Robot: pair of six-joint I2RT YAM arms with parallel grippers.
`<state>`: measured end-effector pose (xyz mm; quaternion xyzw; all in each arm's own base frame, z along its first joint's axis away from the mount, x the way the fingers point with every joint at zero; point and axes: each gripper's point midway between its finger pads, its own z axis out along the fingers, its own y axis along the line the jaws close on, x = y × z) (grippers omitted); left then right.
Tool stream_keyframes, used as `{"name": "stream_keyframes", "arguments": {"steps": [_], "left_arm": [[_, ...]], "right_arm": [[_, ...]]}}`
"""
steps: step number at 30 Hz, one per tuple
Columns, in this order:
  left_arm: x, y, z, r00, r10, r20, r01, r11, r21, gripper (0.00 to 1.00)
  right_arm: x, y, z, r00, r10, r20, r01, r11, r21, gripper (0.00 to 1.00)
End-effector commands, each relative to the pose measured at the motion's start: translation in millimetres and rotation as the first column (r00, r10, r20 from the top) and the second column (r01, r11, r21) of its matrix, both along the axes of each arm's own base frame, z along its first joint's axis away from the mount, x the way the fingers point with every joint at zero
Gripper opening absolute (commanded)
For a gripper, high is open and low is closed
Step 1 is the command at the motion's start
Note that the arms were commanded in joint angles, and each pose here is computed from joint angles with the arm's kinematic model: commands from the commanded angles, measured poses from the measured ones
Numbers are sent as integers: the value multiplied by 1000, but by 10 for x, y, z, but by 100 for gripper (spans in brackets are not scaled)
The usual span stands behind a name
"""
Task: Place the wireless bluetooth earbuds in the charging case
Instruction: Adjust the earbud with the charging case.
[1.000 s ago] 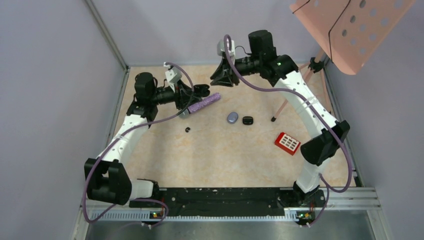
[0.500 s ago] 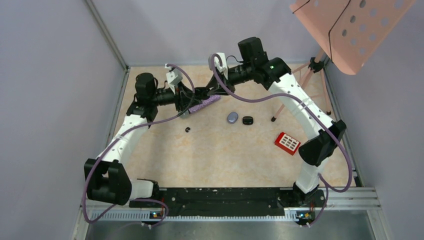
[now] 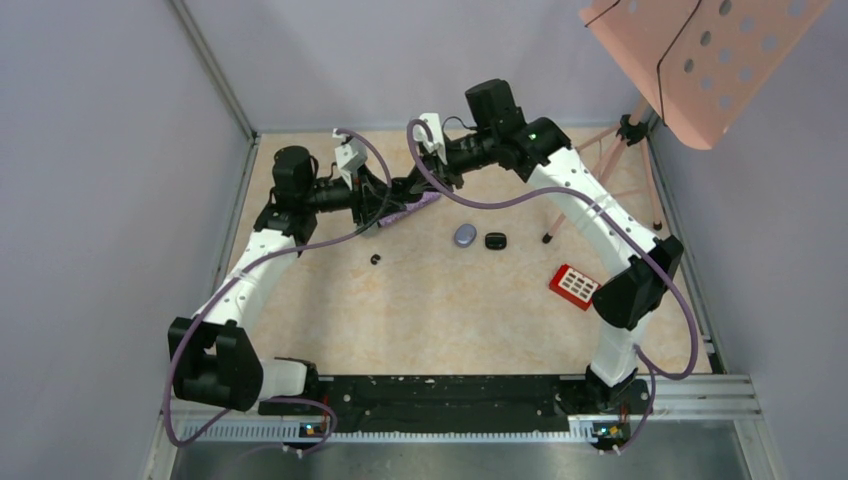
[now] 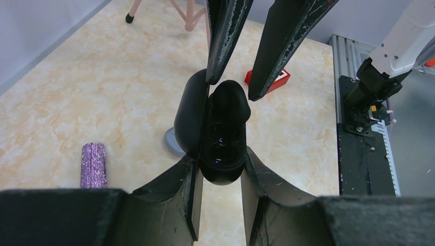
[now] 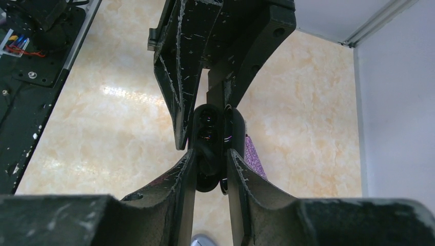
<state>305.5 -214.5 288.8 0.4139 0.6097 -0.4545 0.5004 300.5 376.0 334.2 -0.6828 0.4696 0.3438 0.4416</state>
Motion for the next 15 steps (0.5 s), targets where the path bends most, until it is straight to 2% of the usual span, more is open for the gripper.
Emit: {"name": "stream_keyframes", "arguments": {"steps": [1,10,15], "left_arm": [[-49,-19,328,993,-23,119,25,1000,-17,0],[3,-27,353,996,-3,93,7,999,-37,0],[14,-30,350,996,-4,92,7,999,-37,0]], "right_arm": [[-30,62,131,998,22,54,-24,999,23,26],[-50,24,26,995,42,92,-41,999,-13,24],[-51,38,7,986,54,155,-49,998,-34,14]]}}
